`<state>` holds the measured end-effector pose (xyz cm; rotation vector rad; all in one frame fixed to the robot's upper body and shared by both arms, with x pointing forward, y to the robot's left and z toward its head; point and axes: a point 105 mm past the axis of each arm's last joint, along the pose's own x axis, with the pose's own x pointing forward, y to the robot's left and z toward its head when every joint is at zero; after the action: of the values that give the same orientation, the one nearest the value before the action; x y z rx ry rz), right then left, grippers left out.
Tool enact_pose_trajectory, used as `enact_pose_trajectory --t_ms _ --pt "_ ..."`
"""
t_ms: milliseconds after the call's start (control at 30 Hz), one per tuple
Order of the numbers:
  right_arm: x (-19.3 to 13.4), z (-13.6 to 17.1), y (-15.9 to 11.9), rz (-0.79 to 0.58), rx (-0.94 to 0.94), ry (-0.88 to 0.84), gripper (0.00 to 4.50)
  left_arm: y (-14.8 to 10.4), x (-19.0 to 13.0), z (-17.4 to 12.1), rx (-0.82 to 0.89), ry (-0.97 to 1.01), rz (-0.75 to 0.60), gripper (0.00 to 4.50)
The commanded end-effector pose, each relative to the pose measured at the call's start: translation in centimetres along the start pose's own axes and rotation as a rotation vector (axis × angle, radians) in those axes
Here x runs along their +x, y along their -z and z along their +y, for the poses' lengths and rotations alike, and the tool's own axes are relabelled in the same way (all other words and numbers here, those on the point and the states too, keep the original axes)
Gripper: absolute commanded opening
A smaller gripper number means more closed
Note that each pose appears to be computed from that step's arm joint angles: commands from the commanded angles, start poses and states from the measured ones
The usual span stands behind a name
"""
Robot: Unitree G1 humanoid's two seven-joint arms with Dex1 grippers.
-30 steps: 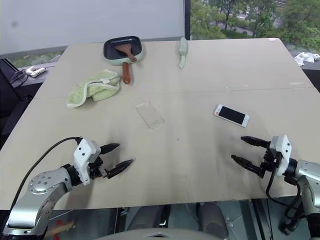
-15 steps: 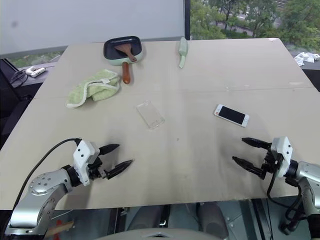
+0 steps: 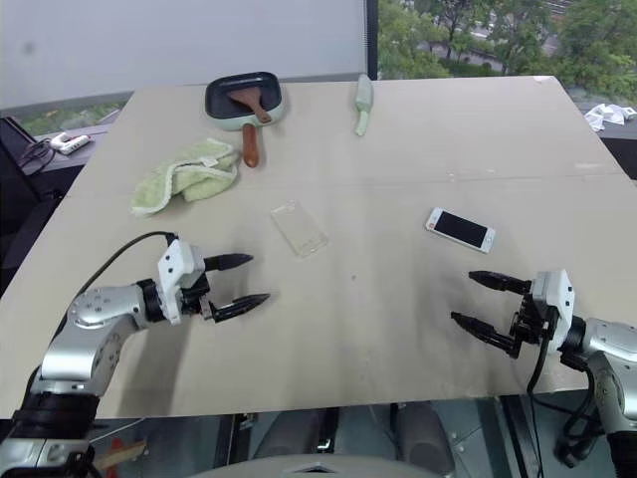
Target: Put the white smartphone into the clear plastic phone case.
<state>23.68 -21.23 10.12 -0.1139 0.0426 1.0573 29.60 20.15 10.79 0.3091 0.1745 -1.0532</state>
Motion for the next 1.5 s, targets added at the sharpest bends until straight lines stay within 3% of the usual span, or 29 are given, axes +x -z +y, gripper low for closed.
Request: enact_pose_trajectory --t_ms 33,267,667,800,967,1100,1133,1267,1400,1500 --pt "1.4 1.0 -1.7 -0.054 -0.053 -0.027 4.41 -1.4 0.7 2.2 0.091 0.083 0.009 4.50" --pt "3.0 3.2 -3.2 -0.094 -0.053 -0.042 4.41 -2.8 3.8 6.1 0.223 0.199 0.100 4.50" --pt "3.6 4.5 -3.8 -0.080 -0.068 0.003 4.41 -0.7 5.2 6.1 0.303 0.348 0.409 4.50" --pt "3.5 4.1 -3.8 -0.058 -0.095 0.036 4.41 -0.7 6.4 6.7 0.339 0.269 0.418 4.50" --pt "3.6 3.8 -3.9 -0.049 -0.131 0.074 4.41 -0.1 7.0 5.7 0.304 0.322 0.401 4.50" --pt "3.7 3.5 -4.0 -0.047 -0.132 0.086 4.50 0.1 7.1 5.5 0.298 0.328 0.393 3.30" --pt "3.7 3.5 -3.9 -0.045 -0.130 0.086 4.50 0.2 7.0 5.4 0.297 0.330 0.391 2.62" --pt "3.9 3.4 -3.6 -0.030 -0.104 0.081 4.50 0.1 6.9 5.4 0.294 0.329 0.375 1.63" --pt "4.0 3.5 -3.3 -0.022 -0.093 0.076 4.50 -0.5 7.1 5.3 0.291 0.334 0.331 0.03" --pt "4.1 3.5 -3.2 -0.024 -0.092 0.075 4.50 -1.0 7.3 5.1 0.290 0.344 0.294 0.03"
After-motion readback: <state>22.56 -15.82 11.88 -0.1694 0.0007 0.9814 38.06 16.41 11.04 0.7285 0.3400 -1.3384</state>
